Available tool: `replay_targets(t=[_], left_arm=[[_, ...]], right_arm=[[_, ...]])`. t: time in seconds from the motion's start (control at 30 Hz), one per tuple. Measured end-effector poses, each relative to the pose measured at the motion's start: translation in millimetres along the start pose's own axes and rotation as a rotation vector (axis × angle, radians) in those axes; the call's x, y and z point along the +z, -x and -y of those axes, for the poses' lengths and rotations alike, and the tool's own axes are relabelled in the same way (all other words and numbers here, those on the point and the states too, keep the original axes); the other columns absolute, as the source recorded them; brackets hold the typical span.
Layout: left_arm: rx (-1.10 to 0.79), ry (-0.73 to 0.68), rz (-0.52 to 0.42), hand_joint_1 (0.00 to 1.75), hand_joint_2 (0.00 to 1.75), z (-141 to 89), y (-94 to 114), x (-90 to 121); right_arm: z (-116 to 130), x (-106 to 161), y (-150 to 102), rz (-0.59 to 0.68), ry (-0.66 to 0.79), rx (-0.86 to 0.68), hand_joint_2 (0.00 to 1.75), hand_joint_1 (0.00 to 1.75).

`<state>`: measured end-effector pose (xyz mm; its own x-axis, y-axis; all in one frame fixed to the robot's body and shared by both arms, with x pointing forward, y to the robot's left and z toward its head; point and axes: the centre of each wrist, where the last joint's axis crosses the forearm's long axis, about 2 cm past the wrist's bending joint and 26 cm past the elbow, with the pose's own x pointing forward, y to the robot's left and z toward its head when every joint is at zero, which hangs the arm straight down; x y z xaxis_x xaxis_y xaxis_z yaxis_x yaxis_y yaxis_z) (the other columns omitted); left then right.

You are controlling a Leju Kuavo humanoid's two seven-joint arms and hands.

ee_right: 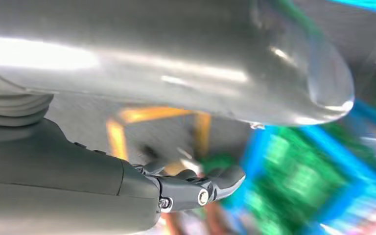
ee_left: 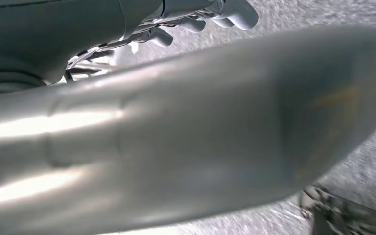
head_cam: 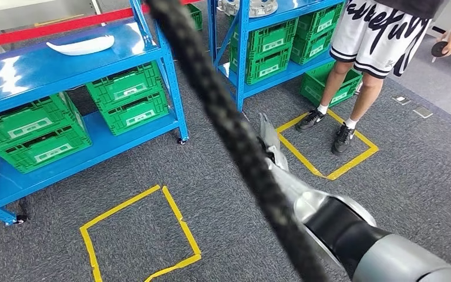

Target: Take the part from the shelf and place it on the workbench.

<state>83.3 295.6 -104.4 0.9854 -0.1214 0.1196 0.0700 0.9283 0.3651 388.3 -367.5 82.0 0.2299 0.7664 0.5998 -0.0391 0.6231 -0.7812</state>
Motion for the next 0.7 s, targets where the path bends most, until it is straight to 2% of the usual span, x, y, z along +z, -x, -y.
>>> replay_targets(t=[0.07, 0.13, 0.2, 0.3, 0.43, 0.7], left_arm=[[-0.023, -0.001, -0.003, 0.0, 0.0, 1, -1, 0], [-0.037, -0.004, 0.002, 0.0, 0.0, 0, -7, 0], [-0.045, -0.007, 0.013, 0.0, 0.0, -1, -14, 1], [-0.054, -0.006, 0.027, 0.0, 0.0, 0, -22, 2], [-0.062, -0.005, 0.028, 0.0, 0.0, 1, -25, 3], [-0.063, -0.007, 0.024, 0.0, 0.0, 1, -26, 3]], right_arm=[[37, -31, -57, 0.151, -0.008, 0.168, 0.0, 0.0], [66, -51, -131, 0.261, -0.037, 0.349, 0.0, 0.0], [77, -55, -197, 0.345, -0.048, 0.475, 0.0, 0.0], [79, -48, -255, 0.463, -0.013, 0.572, 0.0, 0.0], [81, -43, -286, 0.537, 0.021, 0.631, 0.0, 0.0], [84, -40, -300, 0.573, 0.016, 0.674, 0.0, 0.0]])
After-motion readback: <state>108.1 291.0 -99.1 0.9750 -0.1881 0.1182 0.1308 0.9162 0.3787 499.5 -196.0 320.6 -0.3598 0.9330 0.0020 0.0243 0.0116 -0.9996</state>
